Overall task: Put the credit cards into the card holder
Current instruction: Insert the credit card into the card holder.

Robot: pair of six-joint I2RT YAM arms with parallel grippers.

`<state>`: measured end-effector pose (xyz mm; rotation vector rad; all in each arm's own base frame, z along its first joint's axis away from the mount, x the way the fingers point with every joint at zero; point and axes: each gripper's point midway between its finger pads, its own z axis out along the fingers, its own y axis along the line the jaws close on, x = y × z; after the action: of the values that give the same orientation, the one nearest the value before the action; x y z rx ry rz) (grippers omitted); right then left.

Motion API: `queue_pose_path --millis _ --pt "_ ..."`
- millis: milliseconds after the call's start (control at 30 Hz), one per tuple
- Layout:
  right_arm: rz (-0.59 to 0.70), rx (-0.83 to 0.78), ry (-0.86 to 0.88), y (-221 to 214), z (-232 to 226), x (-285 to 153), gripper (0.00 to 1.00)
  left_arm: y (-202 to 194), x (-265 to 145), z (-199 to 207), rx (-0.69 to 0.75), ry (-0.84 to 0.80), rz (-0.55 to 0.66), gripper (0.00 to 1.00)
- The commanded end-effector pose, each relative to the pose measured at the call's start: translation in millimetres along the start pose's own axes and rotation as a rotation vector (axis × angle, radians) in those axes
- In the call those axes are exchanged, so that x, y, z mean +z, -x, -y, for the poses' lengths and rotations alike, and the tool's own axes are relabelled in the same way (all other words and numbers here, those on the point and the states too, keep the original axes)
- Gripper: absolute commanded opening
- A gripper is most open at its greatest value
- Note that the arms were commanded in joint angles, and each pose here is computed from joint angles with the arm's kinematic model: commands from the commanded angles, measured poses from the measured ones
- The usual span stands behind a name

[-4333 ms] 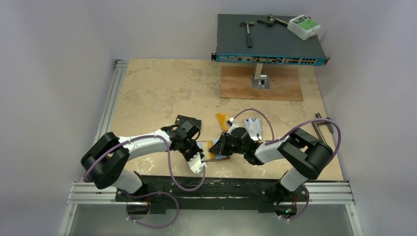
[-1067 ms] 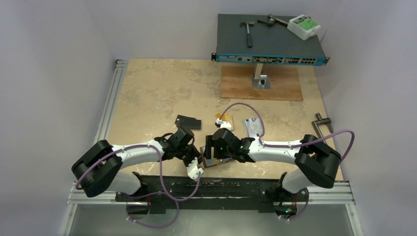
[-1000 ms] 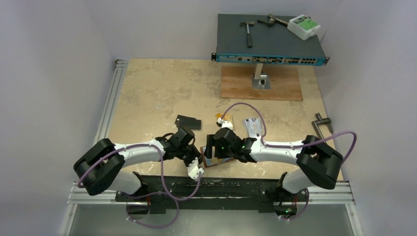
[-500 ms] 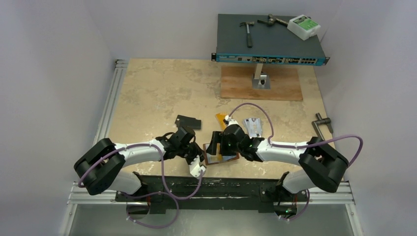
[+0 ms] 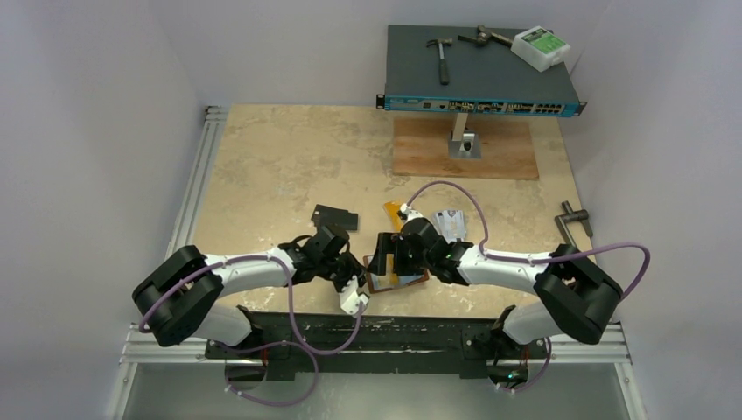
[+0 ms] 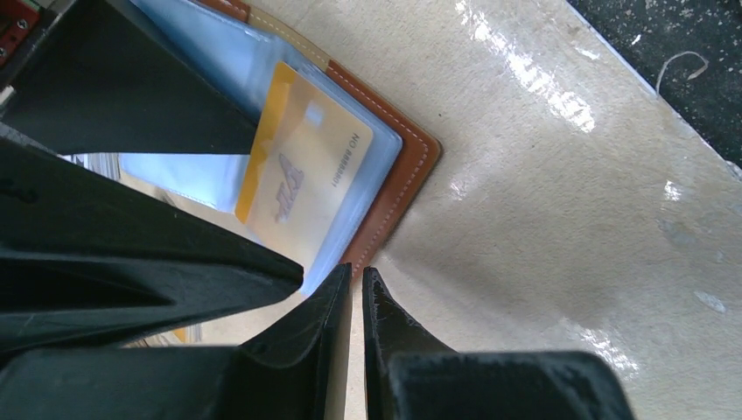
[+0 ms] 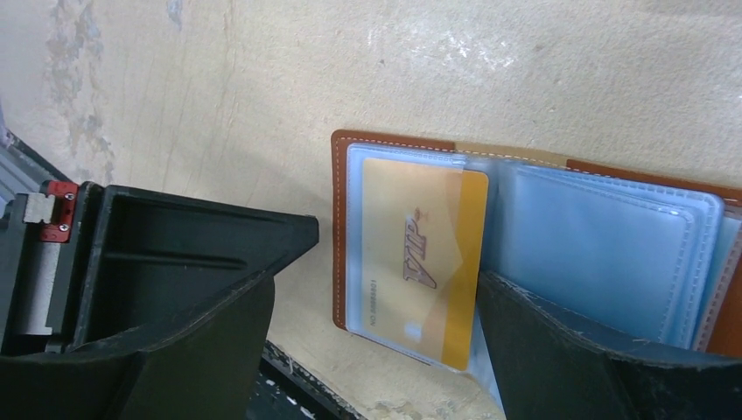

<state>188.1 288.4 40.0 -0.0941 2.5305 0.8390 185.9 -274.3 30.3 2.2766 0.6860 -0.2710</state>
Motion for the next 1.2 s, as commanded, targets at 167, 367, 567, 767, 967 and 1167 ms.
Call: queue_pose_path --millis 167,367,567,767,967,1167 --pt "0.011 -0.057 0.095 11.0 -32.6 -1.9 0.79 11.8 9.6 -14.3 0.027 0.043 0.047 0.09" --pt "-0.005 -0.103 0.124 3.4 -46.6 -1.5 0.79 7.6 11.3 7.4 0.013 -0.010 0.032 0.09" --pt "-0.038 -0.117 0.062 -10.1 -35.7 4.4 0.78 6.6 4.5 15.6 0.021 0.031 0.013 0.09" --pt "-0.061 -0.132 0.051 -16.6 -38.5 11.2 0.78 4.4 2.5 16.0 0.029 0.078 -0.003 0.09" --pt "-0.082 -0.158 0.081 -23.1 -47.8 12.6 0.78 3.5 2.7 8.5 0.028 0.116 -0.014 0.10" --pt "-0.129 -0.179 0.119 -33.6 -53.6 12.0 0.78 -2.0 0.3 0.3 0.013 0.136 -0.046 0.12"
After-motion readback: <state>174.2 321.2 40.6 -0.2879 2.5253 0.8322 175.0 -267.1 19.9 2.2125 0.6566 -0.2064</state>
